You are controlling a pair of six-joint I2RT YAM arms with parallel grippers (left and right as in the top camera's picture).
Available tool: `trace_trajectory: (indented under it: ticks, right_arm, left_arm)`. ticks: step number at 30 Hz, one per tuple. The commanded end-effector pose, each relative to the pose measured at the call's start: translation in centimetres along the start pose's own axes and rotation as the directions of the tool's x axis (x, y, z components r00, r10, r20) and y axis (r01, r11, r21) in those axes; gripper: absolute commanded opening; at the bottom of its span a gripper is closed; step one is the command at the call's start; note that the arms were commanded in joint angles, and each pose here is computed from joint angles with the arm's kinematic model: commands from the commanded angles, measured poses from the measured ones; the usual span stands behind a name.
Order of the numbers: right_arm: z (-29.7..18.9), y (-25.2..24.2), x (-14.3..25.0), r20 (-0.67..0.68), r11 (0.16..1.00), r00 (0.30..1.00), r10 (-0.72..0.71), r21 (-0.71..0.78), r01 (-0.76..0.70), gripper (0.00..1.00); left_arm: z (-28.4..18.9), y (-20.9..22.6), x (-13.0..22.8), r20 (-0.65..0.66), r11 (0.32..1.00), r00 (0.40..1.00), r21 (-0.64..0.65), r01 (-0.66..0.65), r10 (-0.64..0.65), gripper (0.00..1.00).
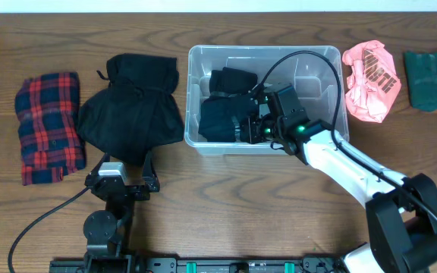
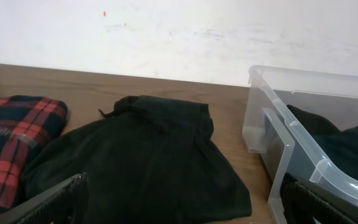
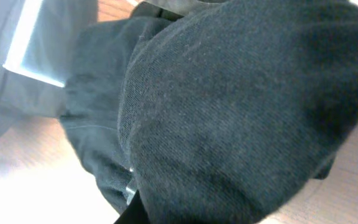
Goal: Pack container
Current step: 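Lower the dark garment into the bin beside the first and release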
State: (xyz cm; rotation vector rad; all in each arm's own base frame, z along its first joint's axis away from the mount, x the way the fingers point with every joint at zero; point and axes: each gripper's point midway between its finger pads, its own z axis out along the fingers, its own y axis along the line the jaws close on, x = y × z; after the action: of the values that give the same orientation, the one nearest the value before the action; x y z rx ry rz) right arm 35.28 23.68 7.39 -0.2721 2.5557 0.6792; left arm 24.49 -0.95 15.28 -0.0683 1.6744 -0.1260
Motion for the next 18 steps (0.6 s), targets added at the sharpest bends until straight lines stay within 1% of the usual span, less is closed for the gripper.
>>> trace_trajectory:
  ticks: [1, 5, 6, 8, 12, 15, 16, 18]
  right_arm:
    - [0.57, 0.68, -0.4, -0.001, 1.0, 1.0, -0.015, -0.02, 0.015, 0.01]
    - [0.69, 0.64, -0.4, -0.001, 1.0, 1.0, -0.015, -0.02, 0.015, 0.02]
    - [0.69, 0.64, -0.4, -0.001, 1.0, 1.0, -0.015, -0.02, 0.015, 0.05]
    - [0.69, 0.61, -0.39, -0.001, 1.0, 1.0, -0.014, -0.019, 0.014, 0.14]
    - [0.69, 0.59, -0.38, -0.001, 1.0, 1.0, -0.014, -0.019, 0.014, 0.38]
    - [0.69, 0.59, -0.36, -0.002, 1.0, 1.0, -0.014, -0.019, 0.014, 0.54]
    - [0.69, 0.58, -0.33, -0.004, 1.0, 1.0, -0.013, -0.019, 0.013, 0.58]
    - [0.69, 0.57, -0.29, -0.006, 1.0, 1.0, -0.013, -0.018, 0.013, 0.63]
  left_arm:
    - [0.07, -0.03, 1.52, -0.048, 1.0, 0.999, 0.005, -0.001, 0.001, 0.98]
    - [0.07, -0.03, 1.52, -0.048, 1.0, 0.999, 0.005, -0.001, 0.001, 0.98]
    - [0.07, -0.03, 1.52, -0.048, 1.0, 0.999, 0.005, -0.001, 0.001, 0.98]
    - [0.07, -0.03, 1.52, -0.048, 1.0, 0.999, 0.005, -0.001, 0.001, 0.98]
    - [0.07, -0.03, 1.52, -0.048, 1.0, 0.999, 0.005, -0.002, 0.002, 0.98]
    - [0.07, -0.03, 1.52, -0.048, 1.0, 0.999, 0.005, -0.001, 0.001, 0.98]
    - [0.07, -0.03, 1.52, -0.048, 1.0, 0.999, 0.005, -0.001, 0.001, 0.98]
    - [0.07, -0.03, 1.52, -0.048, 1.0, 0.999, 0.005, -0.001, 0.001, 0.98]
